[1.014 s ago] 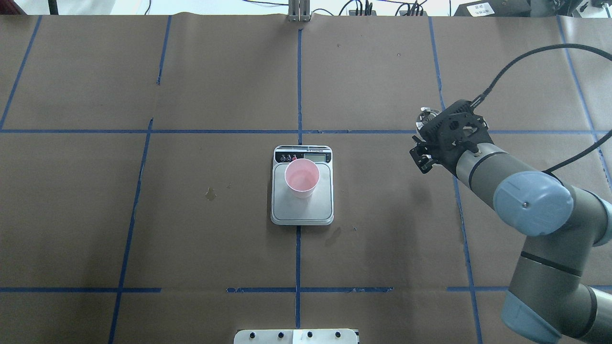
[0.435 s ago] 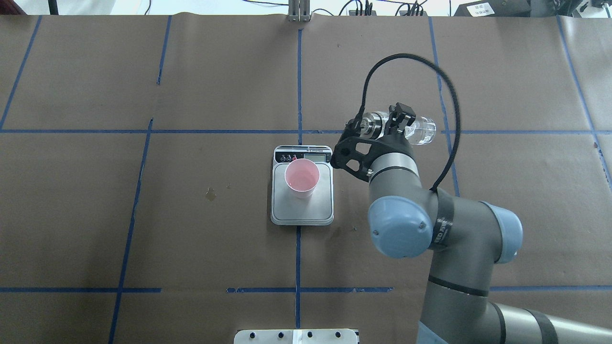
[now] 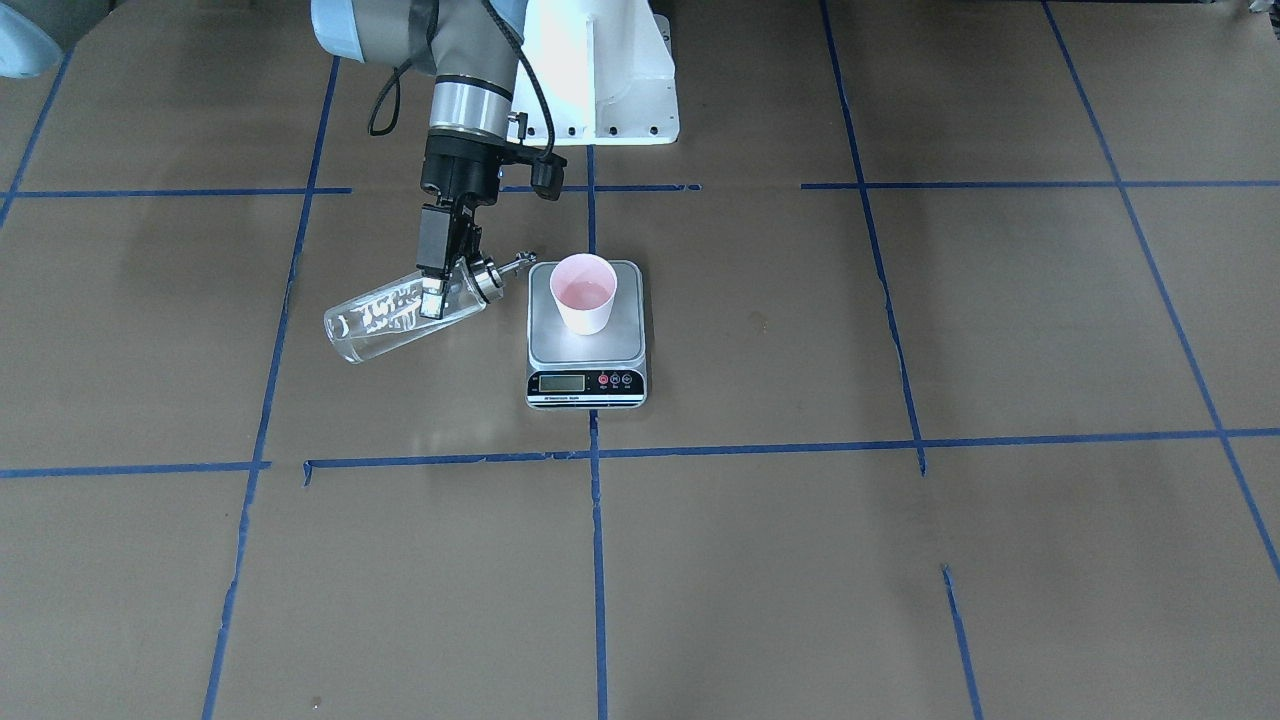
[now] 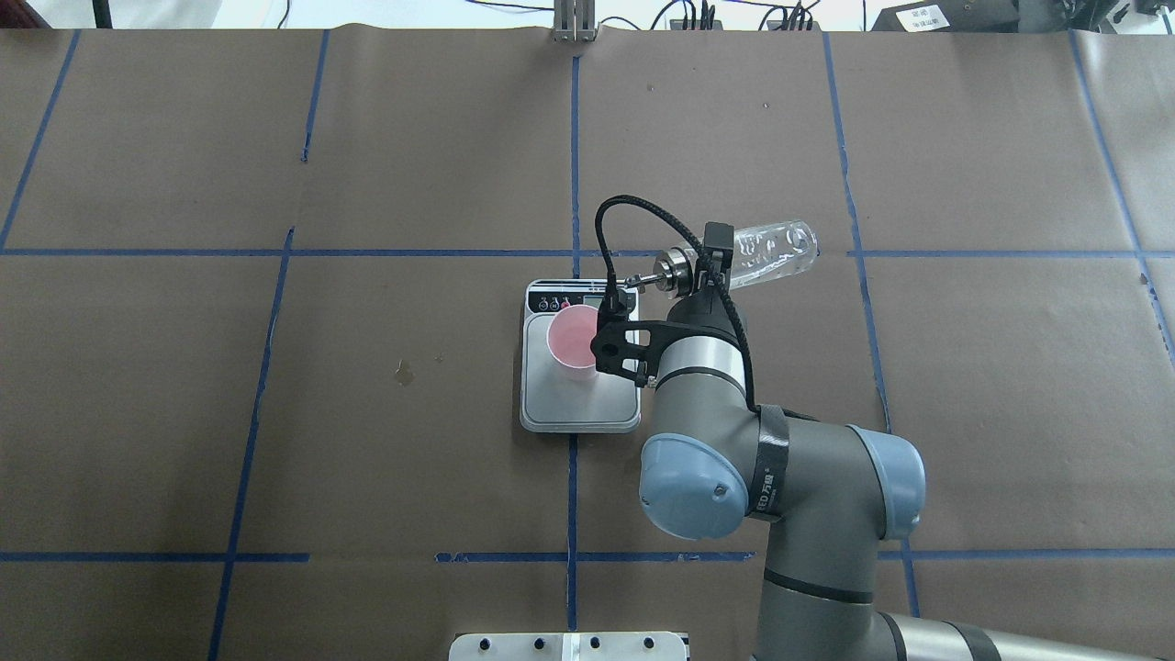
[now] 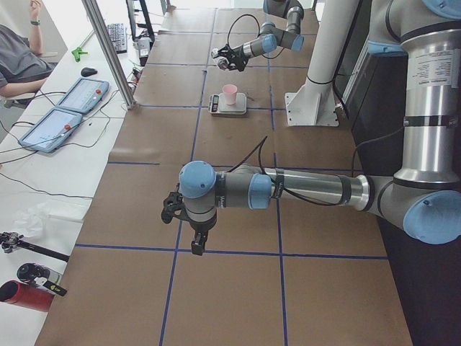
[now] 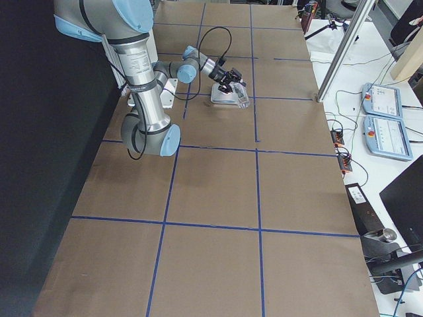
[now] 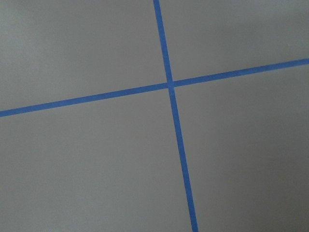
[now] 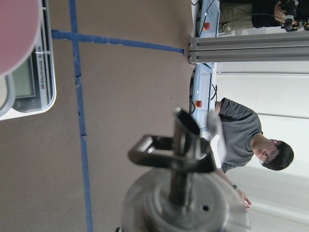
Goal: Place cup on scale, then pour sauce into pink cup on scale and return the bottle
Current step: 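Tilt the sauce bottle over the pink cup with the right gripper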
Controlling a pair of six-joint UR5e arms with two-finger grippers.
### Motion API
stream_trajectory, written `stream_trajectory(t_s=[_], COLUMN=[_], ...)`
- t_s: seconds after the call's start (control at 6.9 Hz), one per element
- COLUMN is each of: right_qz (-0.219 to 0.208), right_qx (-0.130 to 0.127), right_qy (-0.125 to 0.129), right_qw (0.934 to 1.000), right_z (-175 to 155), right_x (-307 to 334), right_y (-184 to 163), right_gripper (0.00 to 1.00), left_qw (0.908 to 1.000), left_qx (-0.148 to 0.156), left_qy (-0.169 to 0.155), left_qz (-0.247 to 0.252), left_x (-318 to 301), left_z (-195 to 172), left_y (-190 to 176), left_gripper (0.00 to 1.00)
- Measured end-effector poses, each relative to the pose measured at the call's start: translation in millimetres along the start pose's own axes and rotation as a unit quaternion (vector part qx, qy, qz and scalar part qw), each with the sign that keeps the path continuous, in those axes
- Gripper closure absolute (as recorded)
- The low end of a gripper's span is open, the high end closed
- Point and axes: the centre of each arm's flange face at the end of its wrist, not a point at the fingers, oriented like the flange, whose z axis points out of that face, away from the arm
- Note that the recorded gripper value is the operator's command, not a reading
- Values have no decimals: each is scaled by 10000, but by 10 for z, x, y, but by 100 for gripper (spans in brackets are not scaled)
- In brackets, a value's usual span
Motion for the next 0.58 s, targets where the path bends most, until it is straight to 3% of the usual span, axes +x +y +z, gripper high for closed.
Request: stream_trajectory(t_s=[0.29, 0.58], right_qz=[-656, -1245], right_qx=[-113, -182], right_qy=[230, 477], right_qw=[9975, 9909], right_z=[-62, -97], right_x=[-97, -49], right_y=[-60, -99], right_gripper=[100, 100], left_qw=[10000, 10000], left_qx=[-6, -9], left_qy=[2, -3], left_qz=[-4, -1], left_x=[-5, -8], left_z=[6, 8], left_y=[2, 3], left_gripper=[0, 0])
